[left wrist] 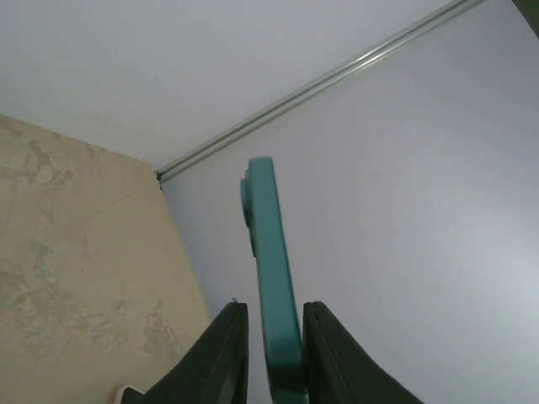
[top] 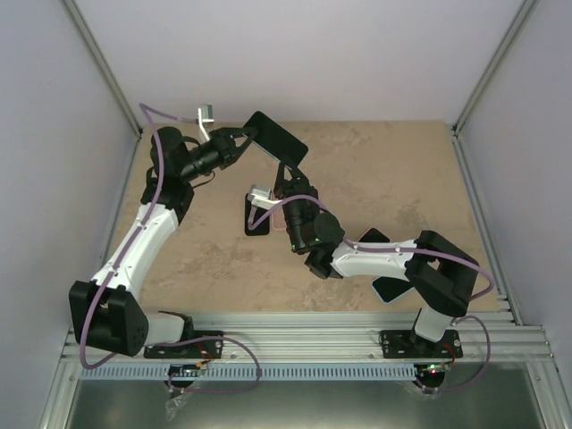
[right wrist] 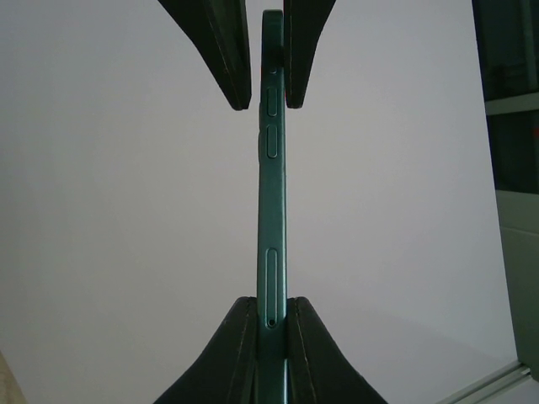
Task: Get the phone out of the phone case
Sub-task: Place the phone at the center of the board.
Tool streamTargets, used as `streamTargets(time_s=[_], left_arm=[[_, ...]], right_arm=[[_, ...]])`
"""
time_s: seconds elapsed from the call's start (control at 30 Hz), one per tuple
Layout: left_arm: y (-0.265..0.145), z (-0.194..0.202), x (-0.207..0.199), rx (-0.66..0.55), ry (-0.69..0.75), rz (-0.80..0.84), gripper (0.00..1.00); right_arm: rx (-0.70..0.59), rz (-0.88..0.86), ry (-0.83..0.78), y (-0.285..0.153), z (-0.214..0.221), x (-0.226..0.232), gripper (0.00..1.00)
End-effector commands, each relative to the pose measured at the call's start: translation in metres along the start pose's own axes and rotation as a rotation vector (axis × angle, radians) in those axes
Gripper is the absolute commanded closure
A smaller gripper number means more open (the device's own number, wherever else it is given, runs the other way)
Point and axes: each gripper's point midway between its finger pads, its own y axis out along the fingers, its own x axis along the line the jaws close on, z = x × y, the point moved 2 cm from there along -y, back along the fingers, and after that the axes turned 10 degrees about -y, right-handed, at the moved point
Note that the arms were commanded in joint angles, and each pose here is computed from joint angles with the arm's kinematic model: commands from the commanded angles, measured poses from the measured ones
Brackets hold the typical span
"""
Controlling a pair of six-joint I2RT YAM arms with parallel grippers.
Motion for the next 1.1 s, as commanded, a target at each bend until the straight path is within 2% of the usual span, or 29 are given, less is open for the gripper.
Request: streamTargets(time_s=[0.0, 0.17, 0.23, 0.3, 0.4, 0.43, 0.53, 0.6, 0.73, 0.87, 0.93, 1.07], left_arm=[[0.001, 0.003, -0.003, 0.01, 0.033, 0.015, 0.84], [0.001, 0.003, 0.007, 0.003, 0.025, -0.013, 0.99], [0.001, 0.003, 0.01, 0.0, 0.022, -0.021, 1.0], [0.001, 0.001, 0.012, -0.005, 0.016, -0.028, 1.0], [-0.002, -0.01, 0.012, -0.026, 0.013, -0.028, 1.0], [-0.003, -0.014, 0.013, -0.032, 0.004, -0.027, 1.0], [-0.008, -0.027, 0.016, -0.057, -0.004, -0.03, 1.0], [-0.01, -0.03, 0.018, -0.063, 0.003, -0.035, 1.0], [-0.011, -0.031, 0.028, -0.075, 0.038, -0.079, 1.0], [-0.014, -0.031, 0.038, -0.074, 0.068, -0.118, 1.0], [-0.014, -0.03, 0.04, -0.063, 0.089, -0.126, 1.0], [-0.014, -0.022, 0.04, -0.015, 0.152, -0.12, 1.0]], right_arm=[[-0.005, 0.115, 0.131, -0.004, 0.0, -0.035, 1.0], [-0.011, 0.115, 0.144, -0.005, -0.002, -0.036, 0.99], [-0.007, 0.11, 0.152, -0.005, -0.001, -0.037, 0.93], [-0.01, 0.098, 0.157, -0.006, 0.0, -0.036, 0.79], [-0.02, 0.06, 0.17, -0.007, 0.0, -0.031, 0.4], [-0.019, 0.04, 0.167, -0.007, 0.001, -0.028, 0.31], [-0.034, -0.037, 0.209, -0.01, 0.0, -0.02, 0.11], [-0.041, -0.104, 0.25, -0.011, -0.002, -0.015, 0.03], [-0.109, -0.479, 0.347, -0.022, -0.022, 0.021, 0.02], [-0.222, -0.842, 0.529, -0.044, -0.042, 0.026, 0.02], [-0.279, -0.946, 0.592, -0.052, -0.042, 0.022, 0.02], [-0.286, -1.033, 0.759, -0.046, -0.03, 0.006, 0.02]])
